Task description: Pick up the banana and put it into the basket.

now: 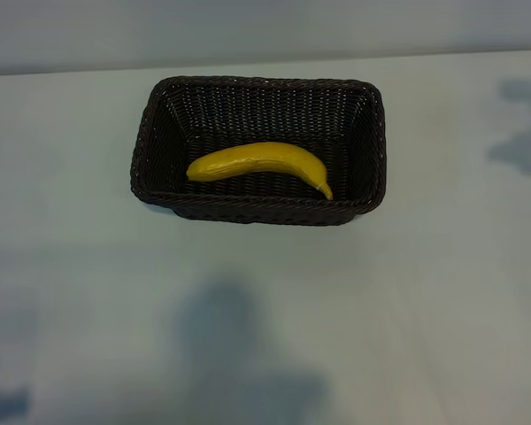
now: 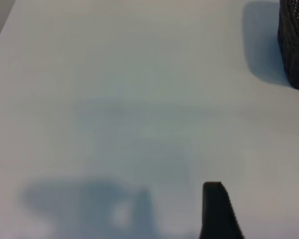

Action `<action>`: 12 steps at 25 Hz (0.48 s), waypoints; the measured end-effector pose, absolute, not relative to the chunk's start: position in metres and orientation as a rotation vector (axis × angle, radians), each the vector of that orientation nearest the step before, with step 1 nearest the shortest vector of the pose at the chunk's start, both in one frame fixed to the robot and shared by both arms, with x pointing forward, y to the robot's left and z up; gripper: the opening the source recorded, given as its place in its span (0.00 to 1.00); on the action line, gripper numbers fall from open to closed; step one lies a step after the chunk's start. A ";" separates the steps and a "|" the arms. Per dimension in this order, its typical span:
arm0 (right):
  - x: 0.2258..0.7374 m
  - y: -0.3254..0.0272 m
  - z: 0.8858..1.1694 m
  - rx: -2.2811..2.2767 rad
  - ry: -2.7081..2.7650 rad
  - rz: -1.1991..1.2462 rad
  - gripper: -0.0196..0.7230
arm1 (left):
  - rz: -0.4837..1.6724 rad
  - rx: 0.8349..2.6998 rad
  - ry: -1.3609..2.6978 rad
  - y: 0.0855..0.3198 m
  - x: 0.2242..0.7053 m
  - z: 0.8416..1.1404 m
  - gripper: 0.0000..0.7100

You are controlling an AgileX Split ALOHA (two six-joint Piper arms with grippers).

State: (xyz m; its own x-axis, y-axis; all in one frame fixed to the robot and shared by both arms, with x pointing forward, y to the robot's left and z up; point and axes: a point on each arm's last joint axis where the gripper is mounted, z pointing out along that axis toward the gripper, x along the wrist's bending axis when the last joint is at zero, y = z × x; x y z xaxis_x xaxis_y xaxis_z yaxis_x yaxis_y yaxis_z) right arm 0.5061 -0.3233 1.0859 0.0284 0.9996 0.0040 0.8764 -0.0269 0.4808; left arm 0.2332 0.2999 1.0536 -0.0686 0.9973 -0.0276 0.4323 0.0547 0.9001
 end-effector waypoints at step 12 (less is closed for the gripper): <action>0.383 -0.310 1.073 1.903 1.804 0.604 0.73 | 0.976 1.468 1.600 0.300 0.233 1.054 0.63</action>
